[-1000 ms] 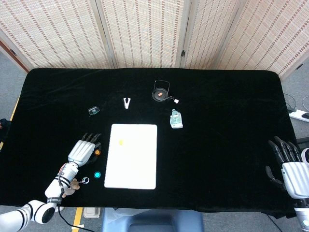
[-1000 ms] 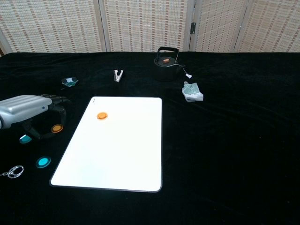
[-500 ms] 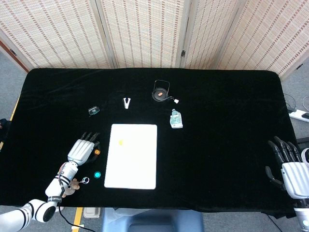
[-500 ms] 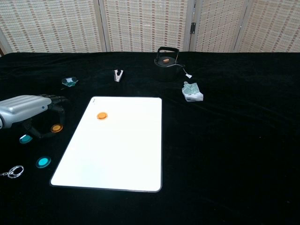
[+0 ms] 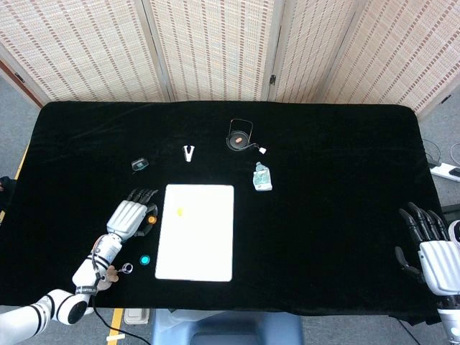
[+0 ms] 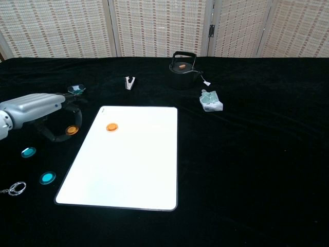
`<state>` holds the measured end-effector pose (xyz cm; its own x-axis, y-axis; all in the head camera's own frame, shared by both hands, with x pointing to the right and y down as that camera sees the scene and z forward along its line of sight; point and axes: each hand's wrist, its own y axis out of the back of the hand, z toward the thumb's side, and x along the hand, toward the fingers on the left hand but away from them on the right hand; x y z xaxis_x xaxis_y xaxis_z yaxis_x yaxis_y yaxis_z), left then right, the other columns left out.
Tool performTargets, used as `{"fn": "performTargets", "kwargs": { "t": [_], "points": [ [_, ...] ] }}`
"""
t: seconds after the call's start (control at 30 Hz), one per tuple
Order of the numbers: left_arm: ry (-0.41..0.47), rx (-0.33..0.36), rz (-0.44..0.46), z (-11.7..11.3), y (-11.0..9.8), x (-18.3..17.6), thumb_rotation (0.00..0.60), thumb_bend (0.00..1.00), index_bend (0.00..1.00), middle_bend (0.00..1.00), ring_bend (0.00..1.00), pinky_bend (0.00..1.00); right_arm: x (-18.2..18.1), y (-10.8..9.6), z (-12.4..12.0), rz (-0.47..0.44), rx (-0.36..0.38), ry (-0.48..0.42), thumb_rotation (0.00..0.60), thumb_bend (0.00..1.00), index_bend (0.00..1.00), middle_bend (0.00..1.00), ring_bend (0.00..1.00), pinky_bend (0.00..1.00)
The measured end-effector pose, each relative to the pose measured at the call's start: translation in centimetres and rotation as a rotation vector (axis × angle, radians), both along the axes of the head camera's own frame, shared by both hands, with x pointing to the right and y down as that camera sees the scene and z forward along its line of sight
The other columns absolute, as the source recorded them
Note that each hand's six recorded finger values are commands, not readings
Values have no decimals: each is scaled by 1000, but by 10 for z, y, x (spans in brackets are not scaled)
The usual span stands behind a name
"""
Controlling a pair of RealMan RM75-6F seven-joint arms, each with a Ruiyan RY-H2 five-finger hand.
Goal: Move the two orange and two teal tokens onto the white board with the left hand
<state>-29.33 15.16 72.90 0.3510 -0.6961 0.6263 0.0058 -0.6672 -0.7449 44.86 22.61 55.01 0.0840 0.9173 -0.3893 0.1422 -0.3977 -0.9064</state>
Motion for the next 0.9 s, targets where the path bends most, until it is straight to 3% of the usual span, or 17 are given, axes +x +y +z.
{"fn": "performTargets", "kwargs": {
  "t": [0.33, 0.53, 0.9],
  "points": [
    [72, -3, 57, -8, -26, 61, 600, 432, 528, 90, 0, 0, 5, 2, -1, 15, 1, 4, 600, 510, 0, 1, 29, 0],
    [87, -24, 84, -3, -28, 91, 600, 433, 525, 90, 0, 0, 8, 4, 0, 22, -3, 5, 600, 510, 0, 1, 29, 0],
    [53, -50, 96, 10, -33, 115, 600, 433, 512, 90, 0, 0, 10, 2, 3, 21, -10, 2, 600, 511, 0, 1, 28, 0]
  ]
}}
